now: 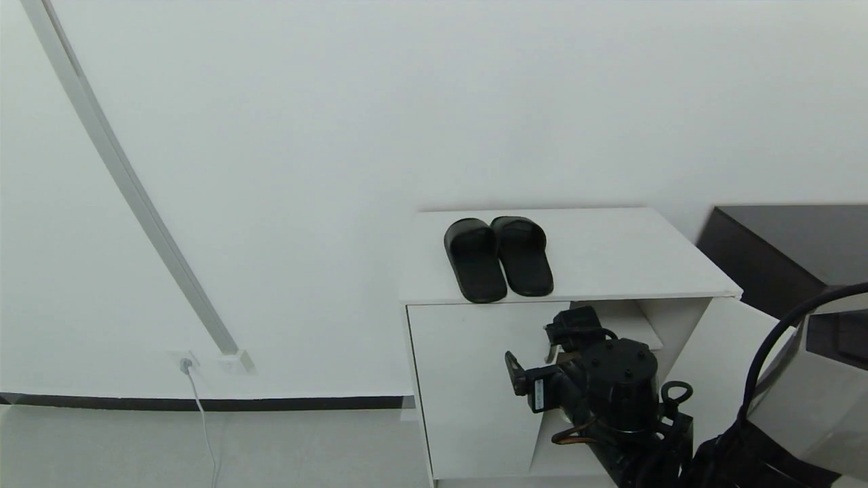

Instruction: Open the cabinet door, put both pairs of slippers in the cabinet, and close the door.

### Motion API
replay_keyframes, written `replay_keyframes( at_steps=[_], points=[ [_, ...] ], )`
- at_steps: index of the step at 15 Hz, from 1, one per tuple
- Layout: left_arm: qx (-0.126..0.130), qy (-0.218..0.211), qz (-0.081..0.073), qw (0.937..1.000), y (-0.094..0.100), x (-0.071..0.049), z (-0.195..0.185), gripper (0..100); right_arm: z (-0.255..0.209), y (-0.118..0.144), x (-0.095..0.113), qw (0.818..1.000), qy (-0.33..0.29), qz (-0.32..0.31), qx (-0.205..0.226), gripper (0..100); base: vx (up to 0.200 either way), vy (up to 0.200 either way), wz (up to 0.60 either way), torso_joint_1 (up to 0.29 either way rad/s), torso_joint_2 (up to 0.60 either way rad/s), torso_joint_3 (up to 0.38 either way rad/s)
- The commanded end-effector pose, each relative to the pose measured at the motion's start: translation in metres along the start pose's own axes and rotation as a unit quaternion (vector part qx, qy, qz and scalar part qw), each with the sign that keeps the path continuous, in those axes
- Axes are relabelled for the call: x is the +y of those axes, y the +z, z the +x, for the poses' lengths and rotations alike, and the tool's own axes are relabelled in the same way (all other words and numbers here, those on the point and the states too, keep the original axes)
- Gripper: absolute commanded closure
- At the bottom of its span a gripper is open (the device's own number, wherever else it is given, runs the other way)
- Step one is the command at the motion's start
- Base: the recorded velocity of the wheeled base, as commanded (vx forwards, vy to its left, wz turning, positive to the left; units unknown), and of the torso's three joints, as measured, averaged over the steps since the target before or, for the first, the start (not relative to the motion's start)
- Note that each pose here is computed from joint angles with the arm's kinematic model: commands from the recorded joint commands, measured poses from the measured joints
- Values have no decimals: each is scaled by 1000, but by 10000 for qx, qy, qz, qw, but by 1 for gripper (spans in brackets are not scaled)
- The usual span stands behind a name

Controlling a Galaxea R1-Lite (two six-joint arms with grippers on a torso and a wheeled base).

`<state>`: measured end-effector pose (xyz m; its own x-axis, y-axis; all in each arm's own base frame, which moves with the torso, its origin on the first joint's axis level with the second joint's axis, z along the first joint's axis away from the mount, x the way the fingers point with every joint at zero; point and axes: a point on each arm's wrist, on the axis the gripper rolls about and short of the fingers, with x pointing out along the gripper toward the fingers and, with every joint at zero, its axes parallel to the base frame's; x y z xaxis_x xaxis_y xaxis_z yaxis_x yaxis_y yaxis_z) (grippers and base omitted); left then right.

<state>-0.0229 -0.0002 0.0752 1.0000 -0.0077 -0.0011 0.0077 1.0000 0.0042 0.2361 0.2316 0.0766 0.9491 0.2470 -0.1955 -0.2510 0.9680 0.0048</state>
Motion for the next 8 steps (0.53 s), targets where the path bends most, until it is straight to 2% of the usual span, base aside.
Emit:
replay_keyframes(
  at_steps=[1, 8],
  points=[
    [10, 0, 2, 10000, 0, 0, 0, 100, 0, 0, 0, 10000, 1, -4, 4, 0, 0, 0, 0, 193, -452, -242],
    [10, 8, 2, 10000, 0, 0, 0, 100, -2, -2, -3, 10000, -25, -7, 30, 0, 0, 0, 0, 178, -382, -207]
  ],
)
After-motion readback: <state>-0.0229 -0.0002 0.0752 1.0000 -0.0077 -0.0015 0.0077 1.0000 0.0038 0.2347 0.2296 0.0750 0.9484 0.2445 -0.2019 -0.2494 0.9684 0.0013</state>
